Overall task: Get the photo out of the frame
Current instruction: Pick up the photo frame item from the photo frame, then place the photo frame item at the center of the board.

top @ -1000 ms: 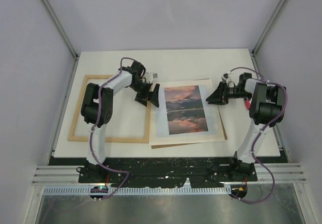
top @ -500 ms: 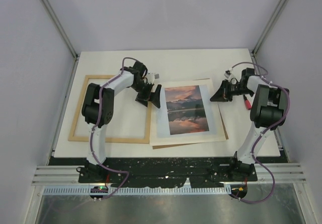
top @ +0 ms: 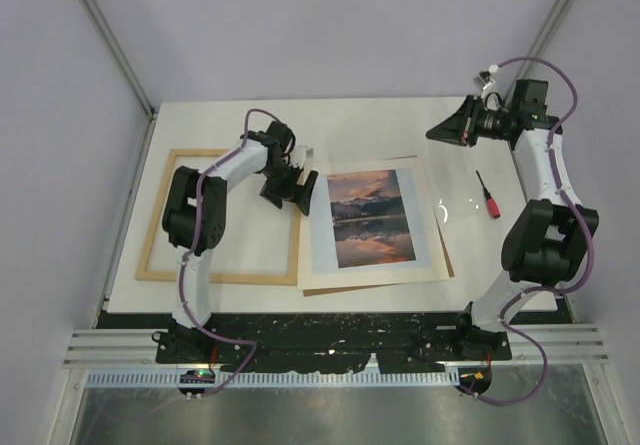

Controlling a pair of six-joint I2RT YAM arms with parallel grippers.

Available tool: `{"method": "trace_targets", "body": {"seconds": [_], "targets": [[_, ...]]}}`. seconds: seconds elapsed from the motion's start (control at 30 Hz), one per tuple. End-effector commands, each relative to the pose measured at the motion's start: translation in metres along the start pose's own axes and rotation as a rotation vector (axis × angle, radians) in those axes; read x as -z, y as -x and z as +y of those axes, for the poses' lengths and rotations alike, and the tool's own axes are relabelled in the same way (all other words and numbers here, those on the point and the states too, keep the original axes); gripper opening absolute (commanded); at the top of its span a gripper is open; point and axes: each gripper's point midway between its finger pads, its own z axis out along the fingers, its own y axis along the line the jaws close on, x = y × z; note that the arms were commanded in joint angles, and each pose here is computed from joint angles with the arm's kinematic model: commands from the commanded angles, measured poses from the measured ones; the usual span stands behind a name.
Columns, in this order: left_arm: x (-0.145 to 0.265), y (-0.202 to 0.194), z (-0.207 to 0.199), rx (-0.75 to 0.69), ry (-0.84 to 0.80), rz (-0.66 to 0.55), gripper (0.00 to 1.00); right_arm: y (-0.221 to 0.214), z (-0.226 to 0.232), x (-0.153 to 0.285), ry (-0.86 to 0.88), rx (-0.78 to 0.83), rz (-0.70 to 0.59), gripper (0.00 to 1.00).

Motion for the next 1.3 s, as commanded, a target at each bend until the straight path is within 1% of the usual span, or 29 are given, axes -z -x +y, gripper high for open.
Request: {"method": "trace_targets", "body": {"seconds": [0.0, 0.07, 0.2, 0.27, 0.3, 0.33, 0.37, 0.47, 0.5, 0.6, 0.73, 0.77, 0.83, 0.97, 1.03, 1.07, 1.1, 1.13, 1.17, 1.2, 1.23, 1.27], "targets": [[0.003, -0.012, 0.045, -0.036, 0.201, 0.057, 1.00, 0.039, 0.101, 0.015, 0.196, 0.116, -0.079, 0.08], [0.005, -0.010, 0.049, -0.042, 0.232, 0.061, 1.00, 0.044, 0.132, 0.014, 0.256, 0.157, -0.088, 0.08], [0.007, -0.008, 0.057, -0.059, 0.294, 0.076, 1.00, 0.040, 0.190, 0.001, 0.380, 0.234, -0.067, 0.08], [0.008, -0.009, 0.060, -0.083, 0.326, 0.093, 1.00, 0.039, 0.211, -0.001, 0.423, 0.271, -0.068, 0.08], [0.008, -0.009, 0.062, -0.089, 0.335, 0.101, 1.00, 0.037, 0.219, -0.001, 0.439, 0.251, -0.058, 0.08], [0.008, -0.009, 0.063, -0.093, 0.345, 0.102, 1.00, 0.038, 0.229, -0.001, 0.460, 0.284, -0.063, 0.08], [0.009, -0.009, 0.066, -0.092, 0.353, 0.102, 1.00, 0.039, 0.232, 0.000, 0.467, 0.275, -0.062, 0.08], [0.011, -0.011, 0.067, -0.095, 0.367, 0.106, 0.99, 0.047, 0.245, 0.005, 0.483, 0.317, -0.081, 0.08], [0.012, -0.011, 0.067, -0.099, 0.367, 0.103, 0.99, 0.041, 0.257, 0.000, 0.513, 0.326, -0.065, 0.08], [0.016, -0.012, 0.073, -0.111, 0.403, 0.106, 0.97, 0.042, 0.265, -0.002, 0.542, 0.330, -0.067, 0.08], [0.021, -0.018, 0.078, -0.102, 0.403, 0.108, 0.97, 0.043, 0.272, -0.008, 0.579, 0.321, -0.068, 0.08], [0.025, -0.019, 0.078, -0.091, 0.399, 0.098, 0.97, 0.045, 0.270, -0.010, 0.578, 0.316, -0.075, 0.08], [0.035, -0.014, 0.069, -0.079, 0.308, 0.044, 0.97, 0.047, 0.262, -0.017, 0.572, 0.295, -0.075, 0.08], [0.078, -0.004, 0.053, -0.014, 0.093, -0.138, 0.98, 0.050, 0.232, -0.036, 0.541, 0.243, -0.070, 0.08], [0.106, -0.005, 0.053, -0.009, 0.021, -0.219, 1.00, 0.047, 0.203, -0.050, 0.510, 0.182, -0.068, 0.08], [0.121, -0.007, 0.054, -0.005, -0.008, -0.256, 1.00, 0.047, 0.194, -0.054, 0.496, 0.176, -0.080, 0.08], [0.139, -0.010, 0.056, -0.009, -0.022, -0.303, 1.00, 0.043, 0.175, -0.062, 0.472, 0.139, -0.075, 0.08], [0.151, -0.015, 0.056, -0.006, -0.060, -0.335, 1.00, 0.042, 0.164, -0.067, 0.455, 0.149, -0.087, 0.08], [0.167, -0.022, 0.070, 0.034, -0.057, -0.374, 1.00, 0.032, 0.140, -0.078, 0.416, 0.088, -0.070, 0.08], [0.180, -0.029, 0.076, 0.061, -0.067, -0.405, 1.00, 0.031, 0.125, -0.085, 0.383, 0.085, -0.091, 0.08], [0.190, -0.036, 0.081, 0.085, -0.073, -0.428, 1.00, 0.017, 0.100, -0.095, 0.346, 0.026, -0.076, 0.08], [0.199, -0.044, 0.091, 0.115, -0.053, -0.446, 1.00, 0.012, 0.084, -0.103, 0.308, 0.013, -0.098, 0.08]]}}
